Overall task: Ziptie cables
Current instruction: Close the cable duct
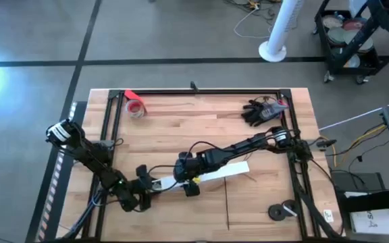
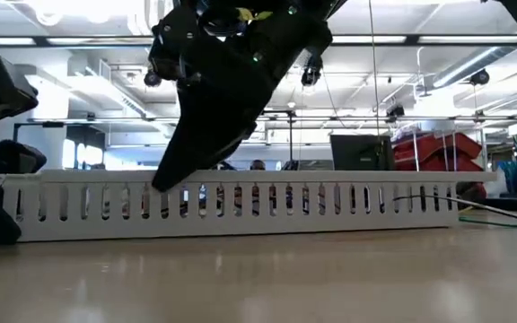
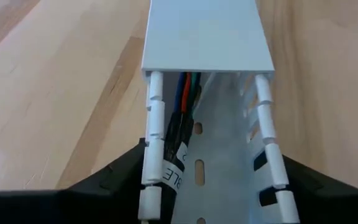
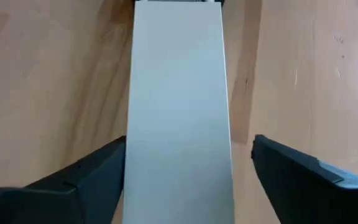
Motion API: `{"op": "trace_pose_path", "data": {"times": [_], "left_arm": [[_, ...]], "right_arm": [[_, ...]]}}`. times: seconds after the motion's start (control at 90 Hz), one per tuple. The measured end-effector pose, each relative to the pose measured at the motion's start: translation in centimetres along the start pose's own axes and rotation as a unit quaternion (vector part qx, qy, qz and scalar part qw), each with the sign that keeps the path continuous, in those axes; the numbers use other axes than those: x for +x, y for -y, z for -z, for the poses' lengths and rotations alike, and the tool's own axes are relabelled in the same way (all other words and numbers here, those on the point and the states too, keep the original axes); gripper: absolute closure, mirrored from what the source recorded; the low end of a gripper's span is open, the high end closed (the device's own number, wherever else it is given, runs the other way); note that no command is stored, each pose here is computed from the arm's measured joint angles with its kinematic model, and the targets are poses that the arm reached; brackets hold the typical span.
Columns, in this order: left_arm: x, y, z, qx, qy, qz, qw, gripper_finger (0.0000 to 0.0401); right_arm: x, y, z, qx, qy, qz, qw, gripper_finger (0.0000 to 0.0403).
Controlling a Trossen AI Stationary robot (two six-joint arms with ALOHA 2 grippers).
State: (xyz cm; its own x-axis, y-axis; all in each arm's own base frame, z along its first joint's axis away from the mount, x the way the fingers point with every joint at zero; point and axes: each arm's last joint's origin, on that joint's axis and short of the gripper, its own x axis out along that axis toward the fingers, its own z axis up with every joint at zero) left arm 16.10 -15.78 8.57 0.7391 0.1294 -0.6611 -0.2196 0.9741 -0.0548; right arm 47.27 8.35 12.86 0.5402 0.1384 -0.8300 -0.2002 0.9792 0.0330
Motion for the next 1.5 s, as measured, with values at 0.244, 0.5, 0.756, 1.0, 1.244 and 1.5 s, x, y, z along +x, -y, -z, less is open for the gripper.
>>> {"op": "trace_pose_path", "data": {"times": [0.244,0.5,0.756,1.0,1.244,1.5], "left_arm": [[0.0,0.0,0.0,0.001,-0.002,0.001,1.0,0.018],[0.0,0.0,0.0,0.001,-0.003,0.002,1.0,0.0179],[0.0,0.0,0.0,-0.003,-0.004,0.003,1.0,0.0175],[0.0,0.0,0.1,-0.003,-0.004,0.003,1.0,0.0178],[0.0,0.0,0.1,-0.003,-0.002,0.002,1.0,0.0178],[0.0,0.0,0.1,-0.003,0.001,0.0,1.0,0.0171]], "right_arm": [[0.0,-0.3,0.0,0.003,0.001,-0.005,1.0,0.0145],[-0.2,-0.4,0.0,0.014,-0.004,-0.009,1.0,0.0185],[-0.4,-0.3,0.0,0.031,-0.012,-0.004,0.999,0.0174],[-0.3,-1.1,-0.2,0.025,0.004,0.007,1.0,0.0185],[-0.2,-2.7,-0.4,-0.014,0.021,0.007,1.0,0.0175],[-0.1,-3.1,-0.5,-0.027,0.029,0.033,0.999,0.0181]]}}
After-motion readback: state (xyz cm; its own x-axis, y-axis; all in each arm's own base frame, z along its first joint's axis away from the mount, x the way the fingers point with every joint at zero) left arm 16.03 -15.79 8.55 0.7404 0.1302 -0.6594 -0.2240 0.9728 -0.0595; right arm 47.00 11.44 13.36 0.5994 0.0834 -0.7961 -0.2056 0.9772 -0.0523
